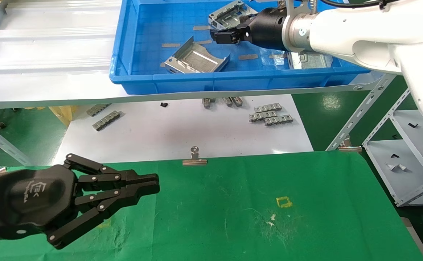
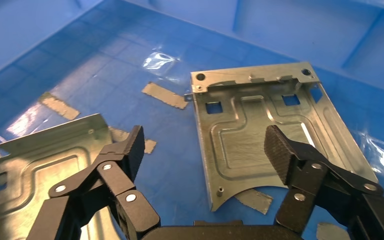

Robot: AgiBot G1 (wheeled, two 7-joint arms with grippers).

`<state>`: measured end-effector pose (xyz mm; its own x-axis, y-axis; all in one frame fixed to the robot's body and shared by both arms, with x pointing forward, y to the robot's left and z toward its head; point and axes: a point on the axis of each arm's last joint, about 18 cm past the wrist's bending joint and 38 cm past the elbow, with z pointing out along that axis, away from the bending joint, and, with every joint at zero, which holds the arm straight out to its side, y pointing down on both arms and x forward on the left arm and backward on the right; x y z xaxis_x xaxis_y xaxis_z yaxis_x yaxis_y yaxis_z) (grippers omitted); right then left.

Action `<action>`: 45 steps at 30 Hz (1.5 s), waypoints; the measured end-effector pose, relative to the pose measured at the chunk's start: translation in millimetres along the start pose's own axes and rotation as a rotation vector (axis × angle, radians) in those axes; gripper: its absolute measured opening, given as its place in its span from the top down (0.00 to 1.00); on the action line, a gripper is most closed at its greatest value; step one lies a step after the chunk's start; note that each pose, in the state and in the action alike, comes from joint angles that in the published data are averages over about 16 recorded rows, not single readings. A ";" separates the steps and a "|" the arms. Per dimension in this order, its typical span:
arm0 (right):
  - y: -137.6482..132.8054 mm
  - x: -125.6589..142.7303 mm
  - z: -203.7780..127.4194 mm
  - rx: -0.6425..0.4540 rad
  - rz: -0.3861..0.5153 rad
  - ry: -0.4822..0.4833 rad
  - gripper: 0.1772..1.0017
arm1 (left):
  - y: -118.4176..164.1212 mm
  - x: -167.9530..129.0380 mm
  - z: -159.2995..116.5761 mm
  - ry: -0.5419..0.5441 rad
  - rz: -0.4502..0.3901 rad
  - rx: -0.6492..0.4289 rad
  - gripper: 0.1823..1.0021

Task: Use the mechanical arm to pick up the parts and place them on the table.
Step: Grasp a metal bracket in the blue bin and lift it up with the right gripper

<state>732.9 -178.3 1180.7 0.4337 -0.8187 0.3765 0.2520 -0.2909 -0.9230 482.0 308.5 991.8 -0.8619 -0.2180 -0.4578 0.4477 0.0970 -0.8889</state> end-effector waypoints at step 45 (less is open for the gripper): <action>-21.5 -10.3 7.7 0.020 -0.121 0.086 0.97 | 0.0 0.0 0.0 0.000 0.000 0.000 0.06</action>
<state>729.7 -159.8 1197.3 0.3233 -0.8180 0.4759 0.3157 -0.3809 -0.8691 482.0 308.5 991.8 -0.8619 -0.2180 -0.4578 0.4477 0.0970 -0.8889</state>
